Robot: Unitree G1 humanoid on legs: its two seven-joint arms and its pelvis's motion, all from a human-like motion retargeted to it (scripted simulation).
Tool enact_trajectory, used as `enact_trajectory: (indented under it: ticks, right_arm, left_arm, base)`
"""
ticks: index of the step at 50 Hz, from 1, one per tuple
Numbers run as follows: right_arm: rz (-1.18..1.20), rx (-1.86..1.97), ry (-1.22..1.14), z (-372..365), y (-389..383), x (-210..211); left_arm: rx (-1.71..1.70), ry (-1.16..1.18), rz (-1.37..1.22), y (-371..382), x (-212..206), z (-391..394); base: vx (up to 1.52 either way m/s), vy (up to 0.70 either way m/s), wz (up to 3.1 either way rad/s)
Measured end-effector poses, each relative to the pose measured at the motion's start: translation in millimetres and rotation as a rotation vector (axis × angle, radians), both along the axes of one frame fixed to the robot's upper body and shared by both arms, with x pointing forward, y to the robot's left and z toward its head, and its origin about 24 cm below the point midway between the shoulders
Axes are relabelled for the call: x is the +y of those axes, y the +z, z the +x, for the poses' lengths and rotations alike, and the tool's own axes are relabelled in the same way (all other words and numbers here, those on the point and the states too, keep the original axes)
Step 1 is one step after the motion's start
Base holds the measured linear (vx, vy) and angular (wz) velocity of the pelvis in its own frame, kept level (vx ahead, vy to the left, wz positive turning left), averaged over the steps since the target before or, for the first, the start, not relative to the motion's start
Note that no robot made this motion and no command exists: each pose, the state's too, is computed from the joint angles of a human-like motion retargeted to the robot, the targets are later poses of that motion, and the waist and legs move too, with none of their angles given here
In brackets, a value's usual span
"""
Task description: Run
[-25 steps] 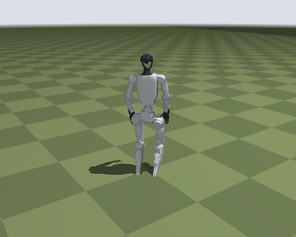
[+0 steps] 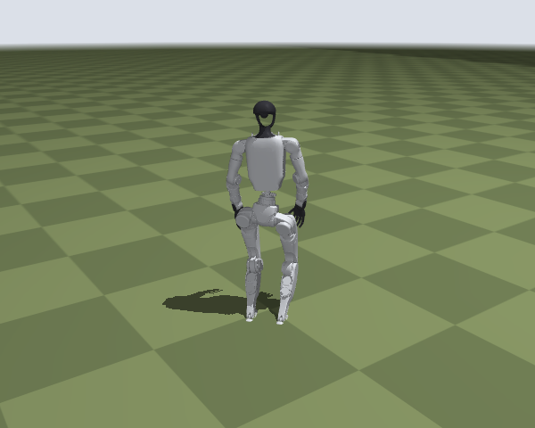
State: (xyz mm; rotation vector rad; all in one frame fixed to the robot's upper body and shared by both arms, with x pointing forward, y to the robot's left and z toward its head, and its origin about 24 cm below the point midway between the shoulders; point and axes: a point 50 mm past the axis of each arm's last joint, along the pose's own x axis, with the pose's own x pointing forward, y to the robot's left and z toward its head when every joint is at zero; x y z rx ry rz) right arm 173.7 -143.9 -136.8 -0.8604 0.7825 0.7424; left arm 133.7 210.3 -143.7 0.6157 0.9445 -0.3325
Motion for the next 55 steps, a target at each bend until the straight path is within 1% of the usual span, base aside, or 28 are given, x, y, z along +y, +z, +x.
enact_trajectory:
  ticks: [5,8,12,15,21,30,35,38,42,49,55]
  right_arm:
    - [0.038,-0.064,-0.100,-2.6,3.2,-7.5]
    - [0.076,-0.113,-0.183,-0.4,8.2,-13.1]
    - [0.099,-0.150,-0.288,-6.8,10.2,-24.1]
    - [0.103,-0.194,-0.352,-6.9,14.0,-31.0]
    - [0.096,-0.359,-0.400,10.1,31.0,-34.9]
    - [0.208,-0.542,-0.477,35.0,64.8,-39.7]
    - [0.243,-0.592,-0.471,32.2,73.3,-37.8]
    - [0.231,-0.639,-0.463,32.6,77.4,-35.4]
    - [0.199,-0.571,-0.427,14.3,63.1,-34.6]
    - [0.094,-0.357,-0.456,-32.2,28.1,-48.9]
    - [0.034,-0.358,-0.477,-40.7,25.0,-60.8]
  left_arm:
    - [-0.093,0.003,0.023,8.1,-0.3,14.8]
    - [-0.211,0.018,0.044,24.0,5.2,42.3]
    - [-0.363,0.031,-0.001,43.6,-4.3,67.5]
    - [-0.429,0.053,-0.062,51.5,-13.4,71.2]
    - [-0.372,0.147,-0.117,38.1,-17.6,36.3]
    - [-0.203,0.351,-0.047,19.1,21.6,-37.0]
    - [-0.194,0.399,0.021,18.3,32.1,-52.3]
    - [-0.260,0.396,0.097,23.1,42.2,-30.7]
    - [-0.313,0.360,0.085,25.6,29.9,-0.8]
    - [-0.342,0.205,-0.084,30.6,-12.6,23.1]
    - [-0.387,0.120,-0.153,40.0,-30.5,33.8]
  base:
    - [0.30,0.04,0.37]
    - [0.55,-0.02,0.27]
    - [0.72,-0.05,-0.41]
    - [0.82,-0.05,-0.36]
    - [0.87,0.00,-0.25]
    - [0.99,0.07,0.46]
    - [0.90,-0.02,0.28]
    - [0.93,-0.05,0.01]
    - [1.00,-0.08,-0.26]
    - [1.05,-0.05,-0.31]
    - [0.95,0.03,-0.17]
